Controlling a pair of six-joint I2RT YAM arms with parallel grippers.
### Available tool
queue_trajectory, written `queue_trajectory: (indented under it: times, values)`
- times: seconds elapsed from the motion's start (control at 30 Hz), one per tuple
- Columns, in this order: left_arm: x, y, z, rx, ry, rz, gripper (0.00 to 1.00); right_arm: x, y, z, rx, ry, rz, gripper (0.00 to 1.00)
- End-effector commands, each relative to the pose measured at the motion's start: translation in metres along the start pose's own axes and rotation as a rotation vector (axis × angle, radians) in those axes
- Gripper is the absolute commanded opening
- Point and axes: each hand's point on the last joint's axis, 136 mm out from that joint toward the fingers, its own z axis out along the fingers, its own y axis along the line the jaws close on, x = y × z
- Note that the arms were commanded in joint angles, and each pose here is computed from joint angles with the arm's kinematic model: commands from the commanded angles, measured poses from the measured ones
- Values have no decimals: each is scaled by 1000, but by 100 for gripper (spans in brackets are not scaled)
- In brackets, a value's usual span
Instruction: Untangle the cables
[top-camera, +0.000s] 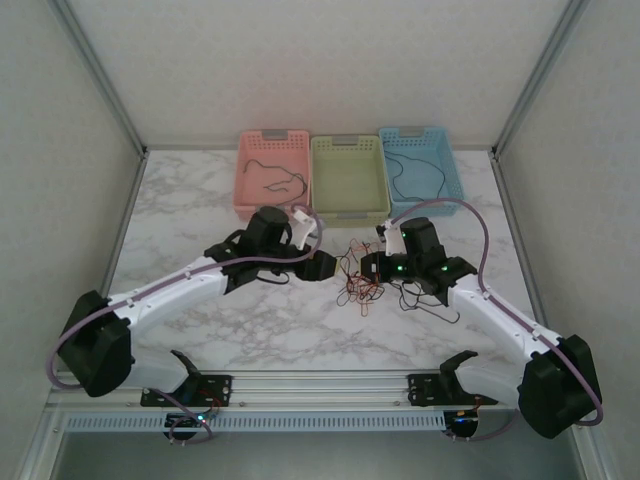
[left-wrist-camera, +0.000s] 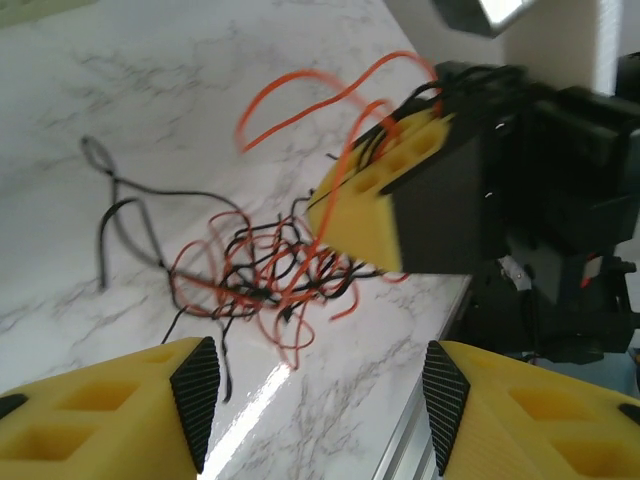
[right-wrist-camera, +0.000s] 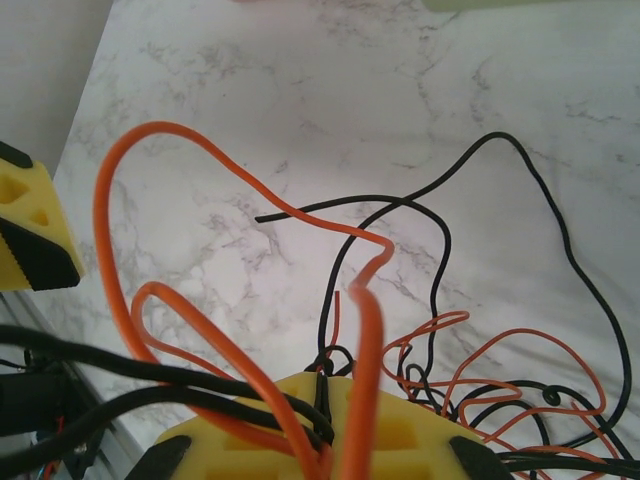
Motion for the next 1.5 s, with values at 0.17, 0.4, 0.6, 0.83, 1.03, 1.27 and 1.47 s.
queue_trajectory:
  times: [0.17, 0.4, 0.6, 0.83, 1.03, 1.27, 1.47]
  values:
    - [-1, -21, 34, 88, 66, 93, 57, -12, 20, -4, -64, -14, -45, 0]
    - [-6, -11, 47, 57, 60, 87, 49, -9, 19, -4, -58, -1, -45, 0]
    - [-7, -5, 42, 12, 33, 74, 0, -9, 20, -8, -54, -2, -50, 35]
    - [-16, 0, 0, -128, -29, 89, 0, -15, 24, -19, -51, -63, -79, 74]
    - [-18, -7, -43, -214, -33, 125, 0, -11, 20, -18, -42, -72, -86, 76]
    - [-30, -12, -98, -325, -99, 151, 0, -8, 11, -19, 0, -96, -92, 77]
    - [-35, -12, -122, -369, -136, 150, 0, -3, 11, -19, 7, -112, -93, 77]
